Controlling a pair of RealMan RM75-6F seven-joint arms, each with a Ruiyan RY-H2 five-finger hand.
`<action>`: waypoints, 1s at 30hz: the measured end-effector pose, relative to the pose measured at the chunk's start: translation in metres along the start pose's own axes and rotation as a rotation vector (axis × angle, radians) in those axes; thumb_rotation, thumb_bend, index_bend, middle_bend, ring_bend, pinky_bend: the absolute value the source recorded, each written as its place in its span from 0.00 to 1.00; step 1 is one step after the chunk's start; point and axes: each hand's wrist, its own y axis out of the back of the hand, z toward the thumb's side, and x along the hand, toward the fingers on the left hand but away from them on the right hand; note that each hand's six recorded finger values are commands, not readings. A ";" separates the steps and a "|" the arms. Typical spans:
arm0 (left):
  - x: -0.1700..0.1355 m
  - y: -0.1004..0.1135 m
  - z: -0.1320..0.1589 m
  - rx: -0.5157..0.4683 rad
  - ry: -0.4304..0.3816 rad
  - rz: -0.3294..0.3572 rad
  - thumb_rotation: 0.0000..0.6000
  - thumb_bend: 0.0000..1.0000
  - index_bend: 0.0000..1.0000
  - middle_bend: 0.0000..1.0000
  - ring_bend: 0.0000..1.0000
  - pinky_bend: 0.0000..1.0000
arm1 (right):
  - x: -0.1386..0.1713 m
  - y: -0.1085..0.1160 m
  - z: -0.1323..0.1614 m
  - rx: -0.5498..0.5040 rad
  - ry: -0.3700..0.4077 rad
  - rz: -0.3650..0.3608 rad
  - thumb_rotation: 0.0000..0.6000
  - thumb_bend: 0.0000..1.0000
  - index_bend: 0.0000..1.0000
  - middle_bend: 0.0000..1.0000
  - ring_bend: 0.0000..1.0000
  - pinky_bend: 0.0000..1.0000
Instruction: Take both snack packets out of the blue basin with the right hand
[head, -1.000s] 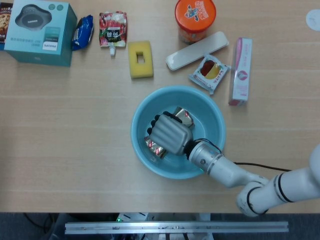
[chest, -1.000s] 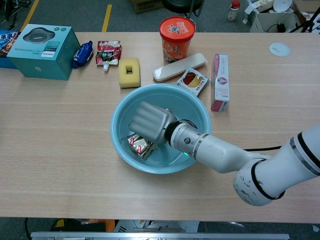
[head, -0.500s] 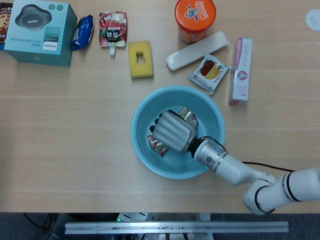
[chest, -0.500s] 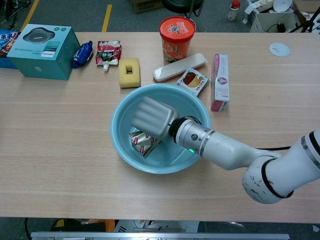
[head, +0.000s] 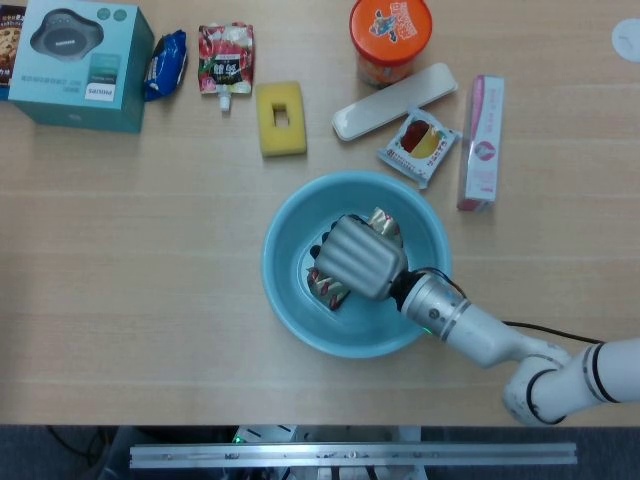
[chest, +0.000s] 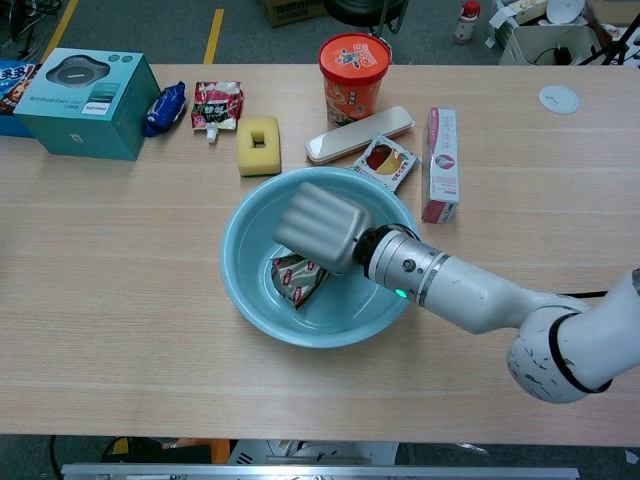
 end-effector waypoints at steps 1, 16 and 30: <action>0.000 0.000 0.000 0.000 0.000 0.000 1.00 0.36 0.23 0.19 0.11 0.10 | 0.000 0.002 -0.001 -0.001 -0.003 -0.007 1.00 0.38 0.74 0.69 0.70 0.91; 0.001 0.000 0.001 0.002 -0.004 0.000 1.00 0.36 0.23 0.19 0.12 0.10 | 0.007 0.059 -0.108 -0.081 -0.287 -0.174 1.00 0.39 0.76 0.70 0.71 0.91; -0.001 0.002 0.002 0.009 -0.002 0.001 1.00 0.36 0.23 0.19 0.12 0.10 | -0.013 0.030 -0.161 -0.071 -0.464 -0.014 1.00 0.38 0.33 0.44 0.46 0.77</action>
